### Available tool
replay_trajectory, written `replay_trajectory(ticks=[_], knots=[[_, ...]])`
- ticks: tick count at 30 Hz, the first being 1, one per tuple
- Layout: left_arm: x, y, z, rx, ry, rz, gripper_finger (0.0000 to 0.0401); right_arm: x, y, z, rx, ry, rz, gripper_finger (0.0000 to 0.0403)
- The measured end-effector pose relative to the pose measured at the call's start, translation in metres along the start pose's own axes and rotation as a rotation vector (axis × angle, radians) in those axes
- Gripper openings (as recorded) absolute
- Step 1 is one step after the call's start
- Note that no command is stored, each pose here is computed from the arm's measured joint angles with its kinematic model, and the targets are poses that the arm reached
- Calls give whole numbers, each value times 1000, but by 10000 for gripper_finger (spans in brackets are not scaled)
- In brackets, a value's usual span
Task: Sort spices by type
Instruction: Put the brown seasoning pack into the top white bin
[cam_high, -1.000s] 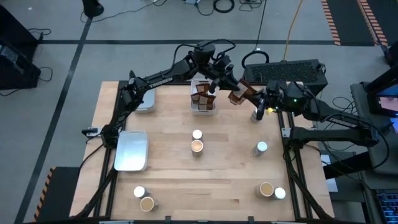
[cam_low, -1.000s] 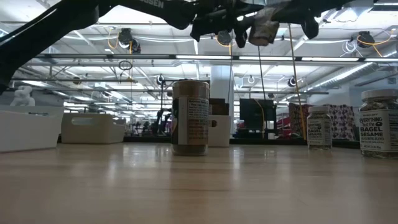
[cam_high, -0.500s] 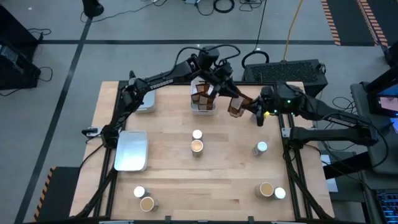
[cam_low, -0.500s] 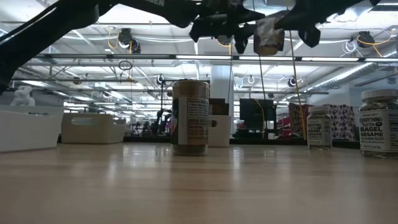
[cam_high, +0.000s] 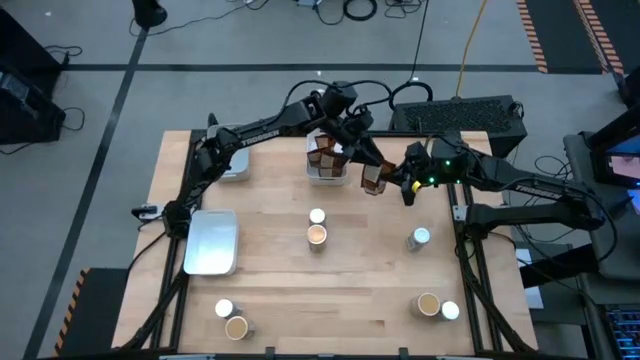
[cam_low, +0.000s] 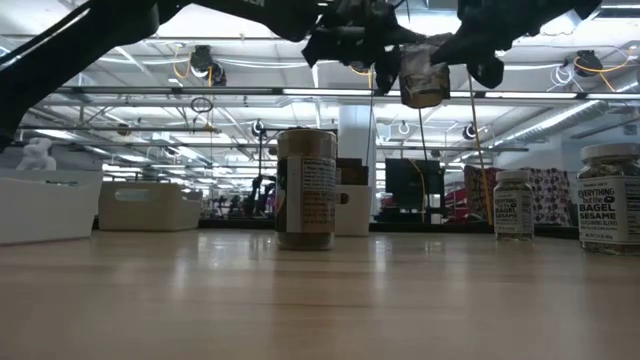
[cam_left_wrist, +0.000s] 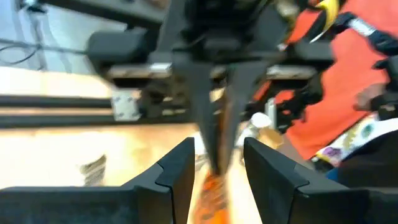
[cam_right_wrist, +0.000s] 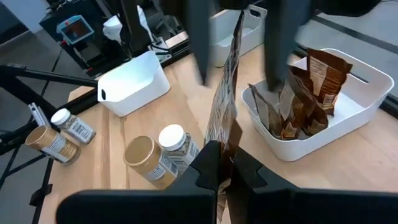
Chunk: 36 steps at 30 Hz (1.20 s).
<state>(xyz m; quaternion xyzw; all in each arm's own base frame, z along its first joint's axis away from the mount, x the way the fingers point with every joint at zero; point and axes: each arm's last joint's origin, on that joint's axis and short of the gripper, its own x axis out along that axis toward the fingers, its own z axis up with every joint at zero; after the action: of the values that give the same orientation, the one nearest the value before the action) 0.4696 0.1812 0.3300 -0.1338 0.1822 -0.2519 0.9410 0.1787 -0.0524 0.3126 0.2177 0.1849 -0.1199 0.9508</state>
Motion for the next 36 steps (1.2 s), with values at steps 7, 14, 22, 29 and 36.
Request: replay_trajectory(ticks=[7,14,22,29,36], knots=[[0,1,-3,6,21,17,144,0,0,1,-4,-7,4,0],[0,0,-3,7,22,17,113,0,0,1,-4,-6,4,0],[0,0,-3,9,20,-5,9,0,0,1,-5,-7,-3,3],[0,0,-3,9,20,-5,4,0,0,1,-37,-14,-15,48],[-12,8,-3,-6,14,22,2,-6,-4,-1,-28,-31,-123,117]])
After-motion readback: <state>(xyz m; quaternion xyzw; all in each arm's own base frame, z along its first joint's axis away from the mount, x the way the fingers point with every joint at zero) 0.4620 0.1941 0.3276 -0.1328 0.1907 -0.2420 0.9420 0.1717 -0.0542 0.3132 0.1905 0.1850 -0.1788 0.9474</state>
